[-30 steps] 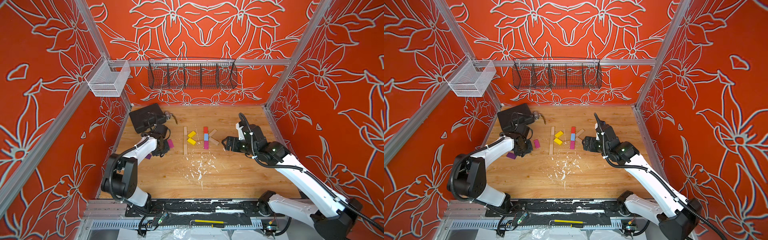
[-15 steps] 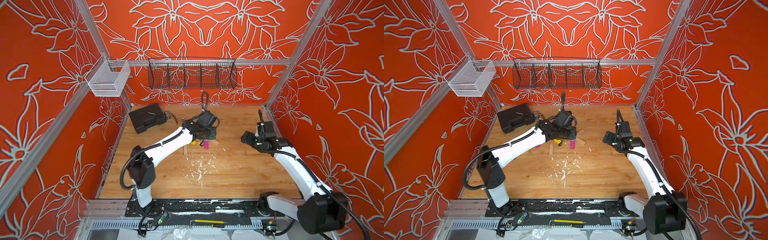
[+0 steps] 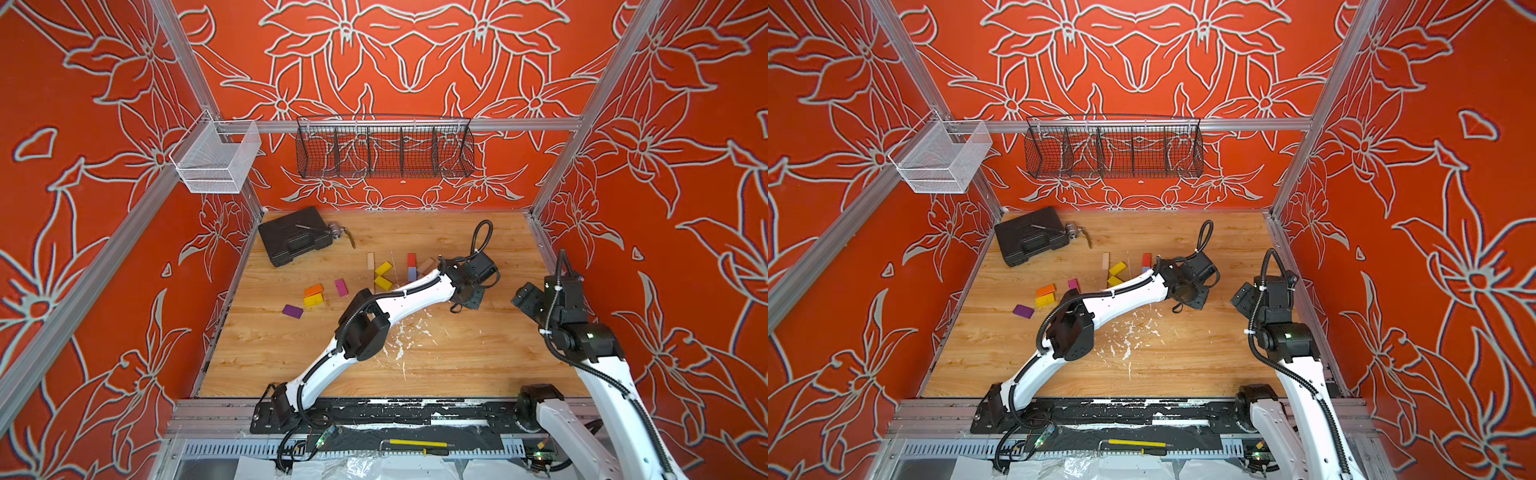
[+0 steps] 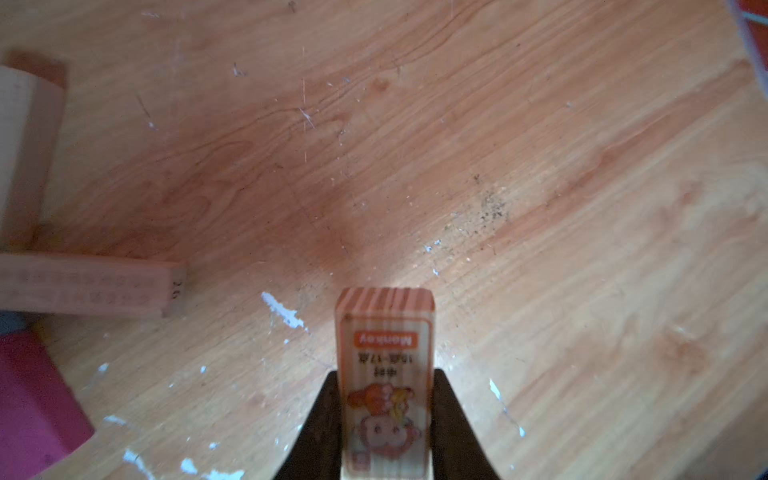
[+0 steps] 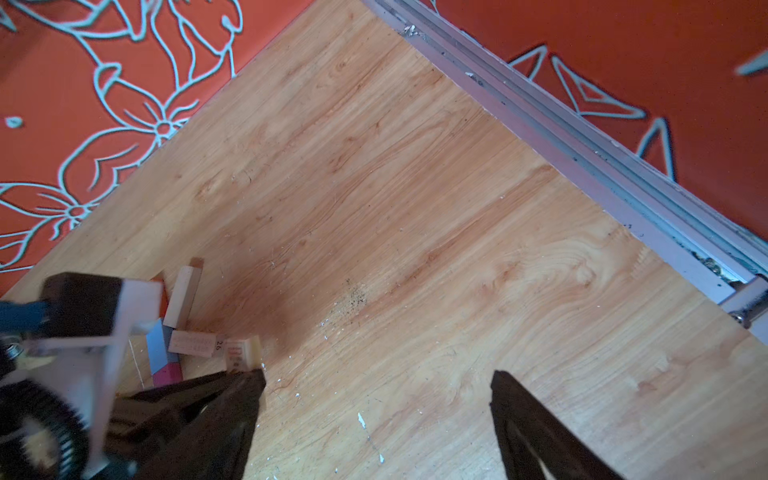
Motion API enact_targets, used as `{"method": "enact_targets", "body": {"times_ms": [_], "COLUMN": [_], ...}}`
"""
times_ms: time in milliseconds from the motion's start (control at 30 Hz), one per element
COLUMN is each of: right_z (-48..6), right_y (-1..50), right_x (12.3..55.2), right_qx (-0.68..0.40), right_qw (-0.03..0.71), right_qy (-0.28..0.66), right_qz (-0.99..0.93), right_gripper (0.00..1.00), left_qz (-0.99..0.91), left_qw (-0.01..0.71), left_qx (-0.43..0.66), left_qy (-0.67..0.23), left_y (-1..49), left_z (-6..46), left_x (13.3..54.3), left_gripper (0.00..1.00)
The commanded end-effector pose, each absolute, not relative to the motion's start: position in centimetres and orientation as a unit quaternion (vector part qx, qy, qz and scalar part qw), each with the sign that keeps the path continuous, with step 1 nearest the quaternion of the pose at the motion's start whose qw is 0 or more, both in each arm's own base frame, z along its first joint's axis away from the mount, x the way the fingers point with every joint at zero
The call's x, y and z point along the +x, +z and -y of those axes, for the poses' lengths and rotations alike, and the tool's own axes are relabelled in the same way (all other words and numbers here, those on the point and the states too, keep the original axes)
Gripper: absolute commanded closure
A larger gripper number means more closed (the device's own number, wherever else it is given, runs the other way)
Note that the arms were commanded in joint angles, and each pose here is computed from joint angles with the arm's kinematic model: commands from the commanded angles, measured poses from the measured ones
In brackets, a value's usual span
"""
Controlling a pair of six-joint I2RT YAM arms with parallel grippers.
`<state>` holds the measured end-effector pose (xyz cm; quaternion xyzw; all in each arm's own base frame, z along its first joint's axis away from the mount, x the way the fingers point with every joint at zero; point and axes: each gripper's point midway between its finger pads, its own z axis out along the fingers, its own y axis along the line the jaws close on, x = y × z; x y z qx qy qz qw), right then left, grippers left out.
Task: Assemble the letter k with building blocks
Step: Place the building block at the center of the board.
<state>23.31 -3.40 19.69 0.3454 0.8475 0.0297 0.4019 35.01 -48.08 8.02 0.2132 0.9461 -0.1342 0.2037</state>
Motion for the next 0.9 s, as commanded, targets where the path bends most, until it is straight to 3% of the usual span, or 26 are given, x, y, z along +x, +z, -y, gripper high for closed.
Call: {"method": "enact_targets", "body": {"times_ms": [0,267,500,867], "right_z": [4.2,3.5,3.3,2.5], "right_y": [18.6,18.3,18.2,18.9], "right_x": [22.0,22.5,22.5,23.1], "right_qx": [0.365,0.368,0.364,0.354], "right_qw": [0.384,0.375,0.371,0.366], "right_qy": [0.007,0.028,0.031,0.050], "right_qz": [-0.848,-0.851,-0.854,-0.859], "right_gripper": [0.12,0.14,0.14,0.14], "left_qz": [-0.950,-0.951,-0.952,-0.945], "left_qw": [0.200,0.204,0.199,0.212], "left_qx": [0.215,0.212,0.213,0.201], "left_qy": [-0.110,-0.092,-0.098,-0.146], "left_y": [6.6,4.1,3.7,8.3], "left_z": [47.6,47.5,47.8,47.9], "left_x": [35.8,36.6,36.5,37.1], "left_gripper": [0.84,0.81,0.73,0.59]}}
